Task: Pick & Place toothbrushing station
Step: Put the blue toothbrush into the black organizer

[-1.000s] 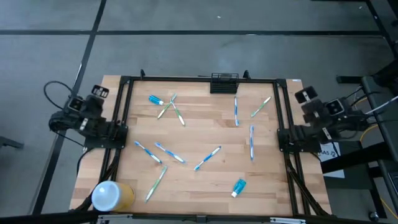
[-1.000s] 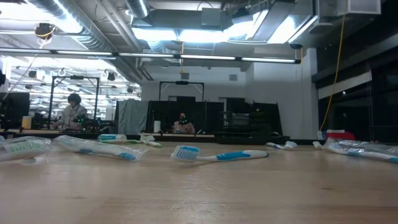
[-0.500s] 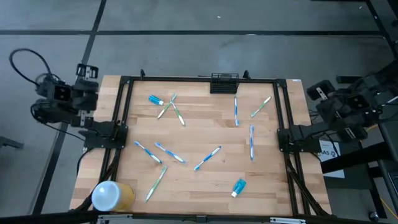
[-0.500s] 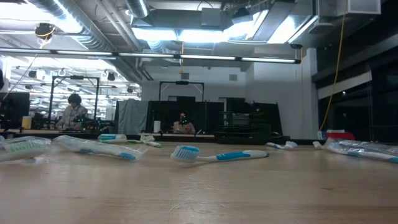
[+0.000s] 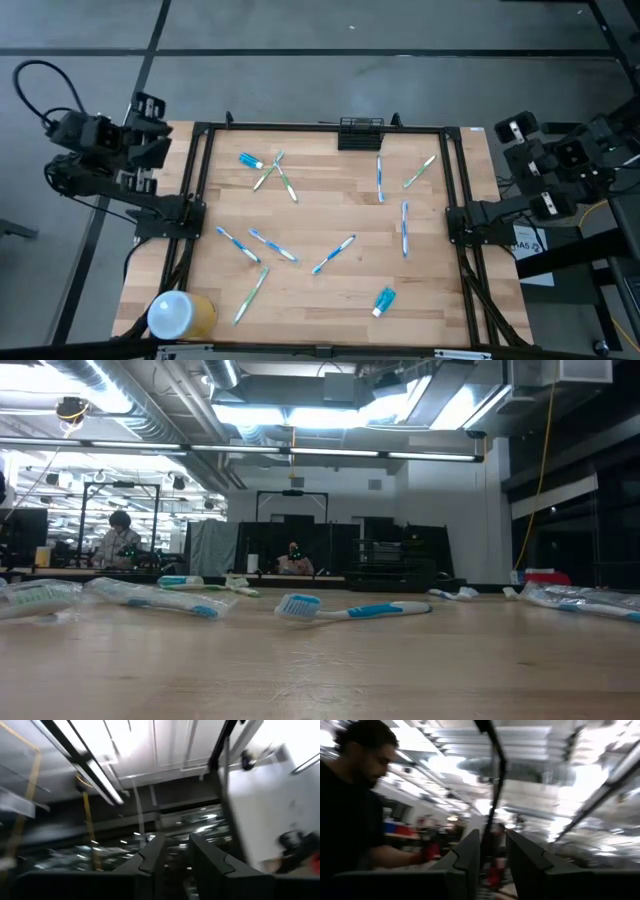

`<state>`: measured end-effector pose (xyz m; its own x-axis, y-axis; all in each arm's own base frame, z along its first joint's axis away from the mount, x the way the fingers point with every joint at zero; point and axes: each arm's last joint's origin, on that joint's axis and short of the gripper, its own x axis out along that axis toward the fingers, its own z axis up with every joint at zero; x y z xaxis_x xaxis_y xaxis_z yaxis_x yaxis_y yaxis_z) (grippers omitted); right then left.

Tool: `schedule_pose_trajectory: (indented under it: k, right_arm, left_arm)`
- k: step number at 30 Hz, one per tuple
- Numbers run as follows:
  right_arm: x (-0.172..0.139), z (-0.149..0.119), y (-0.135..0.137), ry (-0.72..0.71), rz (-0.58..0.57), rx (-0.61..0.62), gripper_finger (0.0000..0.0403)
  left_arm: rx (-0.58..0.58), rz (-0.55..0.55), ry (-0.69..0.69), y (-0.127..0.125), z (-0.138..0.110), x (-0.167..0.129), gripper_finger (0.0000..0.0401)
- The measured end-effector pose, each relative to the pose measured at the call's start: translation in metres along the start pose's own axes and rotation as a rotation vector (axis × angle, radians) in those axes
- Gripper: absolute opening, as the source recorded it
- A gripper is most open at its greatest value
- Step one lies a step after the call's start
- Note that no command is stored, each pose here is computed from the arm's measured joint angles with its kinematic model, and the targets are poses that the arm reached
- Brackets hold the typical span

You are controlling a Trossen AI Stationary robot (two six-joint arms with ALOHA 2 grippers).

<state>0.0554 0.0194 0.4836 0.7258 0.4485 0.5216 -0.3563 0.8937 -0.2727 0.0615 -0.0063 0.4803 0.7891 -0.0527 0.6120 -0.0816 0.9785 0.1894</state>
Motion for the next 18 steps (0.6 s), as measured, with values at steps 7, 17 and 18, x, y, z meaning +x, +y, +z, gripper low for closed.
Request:
schedule_pose_trajectory:
  k: [7,17,18]
  right_arm:
    - [-0.001,0.002,-0.008,-0.005,-0.261,0.034,0.0098]
    - [0.002,-0.012,-0.016,0.191,-0.567,0.167,0.0098]
    - [0.003,-0.012,-0.018,0.238,-0.618,0.18,0.0098]
  left_arm:
    - [0.1,0.079,0.025,0.002,0.0,-0.001,0.0063]
    - [-0.107,0.335,0.369,0.012,0.0,-0.006,0.0081]
    - [-0.101,0.356,0.426,0.012,0.0,-0.003,0.0089]
